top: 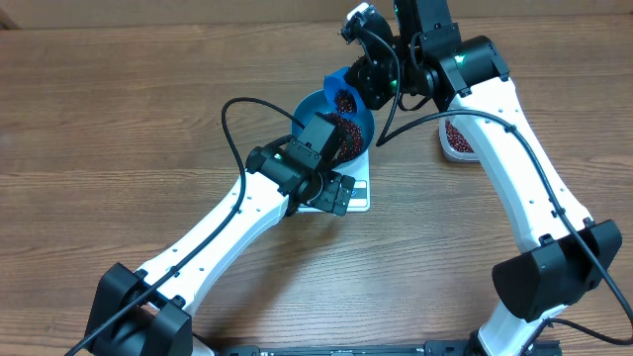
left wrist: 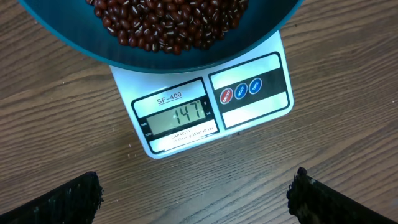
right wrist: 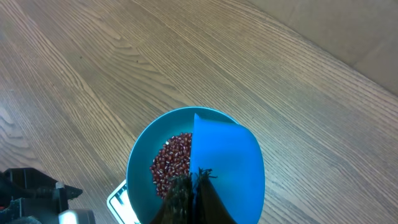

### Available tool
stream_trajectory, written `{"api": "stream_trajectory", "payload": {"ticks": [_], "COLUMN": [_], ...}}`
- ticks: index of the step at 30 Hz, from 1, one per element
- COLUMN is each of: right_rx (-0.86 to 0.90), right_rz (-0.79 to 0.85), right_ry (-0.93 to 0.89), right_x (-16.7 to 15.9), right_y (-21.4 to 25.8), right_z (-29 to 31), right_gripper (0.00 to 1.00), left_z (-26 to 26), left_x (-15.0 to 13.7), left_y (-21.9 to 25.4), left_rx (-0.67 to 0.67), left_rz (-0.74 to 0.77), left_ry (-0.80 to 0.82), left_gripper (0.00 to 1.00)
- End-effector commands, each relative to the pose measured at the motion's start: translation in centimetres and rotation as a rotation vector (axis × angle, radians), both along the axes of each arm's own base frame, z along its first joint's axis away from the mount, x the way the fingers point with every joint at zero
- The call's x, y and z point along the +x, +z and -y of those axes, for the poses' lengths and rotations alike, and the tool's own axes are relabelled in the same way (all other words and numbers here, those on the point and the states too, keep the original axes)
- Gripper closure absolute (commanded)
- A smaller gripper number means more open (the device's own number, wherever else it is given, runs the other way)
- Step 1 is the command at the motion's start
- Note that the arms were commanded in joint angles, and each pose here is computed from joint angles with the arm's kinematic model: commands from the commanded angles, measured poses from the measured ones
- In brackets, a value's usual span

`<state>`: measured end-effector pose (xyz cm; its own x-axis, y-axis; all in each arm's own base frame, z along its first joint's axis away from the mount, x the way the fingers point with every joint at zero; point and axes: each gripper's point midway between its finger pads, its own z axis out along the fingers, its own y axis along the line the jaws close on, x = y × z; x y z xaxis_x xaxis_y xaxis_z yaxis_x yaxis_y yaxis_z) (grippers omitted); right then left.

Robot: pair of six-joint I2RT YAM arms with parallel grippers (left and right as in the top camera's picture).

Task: Scoop item into bowl and weigh 150g on scale
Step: 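Hold the scoop tilted over the bowl, shaking beans out slowly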

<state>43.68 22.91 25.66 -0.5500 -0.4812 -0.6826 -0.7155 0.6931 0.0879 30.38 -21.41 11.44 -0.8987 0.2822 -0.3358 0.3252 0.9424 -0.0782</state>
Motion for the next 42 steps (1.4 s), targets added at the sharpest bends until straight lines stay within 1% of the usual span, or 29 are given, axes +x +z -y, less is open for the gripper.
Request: {"api": "stream_trajectory", "payload": {"ticks": [1,4,7,8,10,11,13,14,16,17,21,42], "right_rx": [0.006,0.014,0.003,0.022,0.033,0.008,-0.014,-0.005,0.013,0.007,-0.003,-0.004], "right_rz": [0.014,0.024,0.015,0.009,0.021,0.027,0.01,0.006,0.017,0.022,0.007,0.006], "right_ry": [-0.032,0.031,-0.02,-0.002,0.097,0.087,-0.024,-0.024,0.056,0.06,-0.008,-0.008], "right_x": [0.4,-0.1,0.3,0.0,-0.9,-0.7,0.1,0.1,-0.5,-0.5,0.0,0.0], "right_y": [0.7,0.9,0.7,0.8,0.9,0.7,0.4,0.4,0.6,0.6,0.4,0.3], "right_z": [0.1,-0.5,-0.1,-0.4,-1.3,-1.0,0.1,0.0,-0.9,-0.9,-0.2,-0.2], "right_gripper": [0.96,0.96,0.96,0.96,0.96,0.96,0.96,0.96,0.96,0.96,0.96,0.96], "left_z": [-0.1,-0.1,-0.1,-0.1,-0.1,-0.1,-0.1,-0.1,-0.1,-0.1,-0.1,-0.1], "left_x": [0.1,0.1,0.1,0.1,0.1,0.1,0.1,0.1,0.1,0.1,0.1,0.1], "left_y": [0.2,0.2,0.2,0.2,0.2,0.2,0.2,0.2,0.2,0.2,0.2,0.2], "left_rx": [0.01,0.01,0.01,0.01,0.01,0.01,0.01,0.01,0.01,0.01,0.01,0.01], "left_rz": [0.013,0.013,0.013,0.013,0.013,0.013,0.013,0.013,0.013,0.013,0.013,0.013], "left_ry": [-0.018,-0.018,-0.018,-0.018,-0.018,-0.018,-0.018,-0.018,-0.018,-0.018,-0.018,-0.018], "left_gripper": [0.01,0.0,0.0,0.0,0.01,0.0,0.0,0.0,0.0,0.0,0.0,0.0]}}
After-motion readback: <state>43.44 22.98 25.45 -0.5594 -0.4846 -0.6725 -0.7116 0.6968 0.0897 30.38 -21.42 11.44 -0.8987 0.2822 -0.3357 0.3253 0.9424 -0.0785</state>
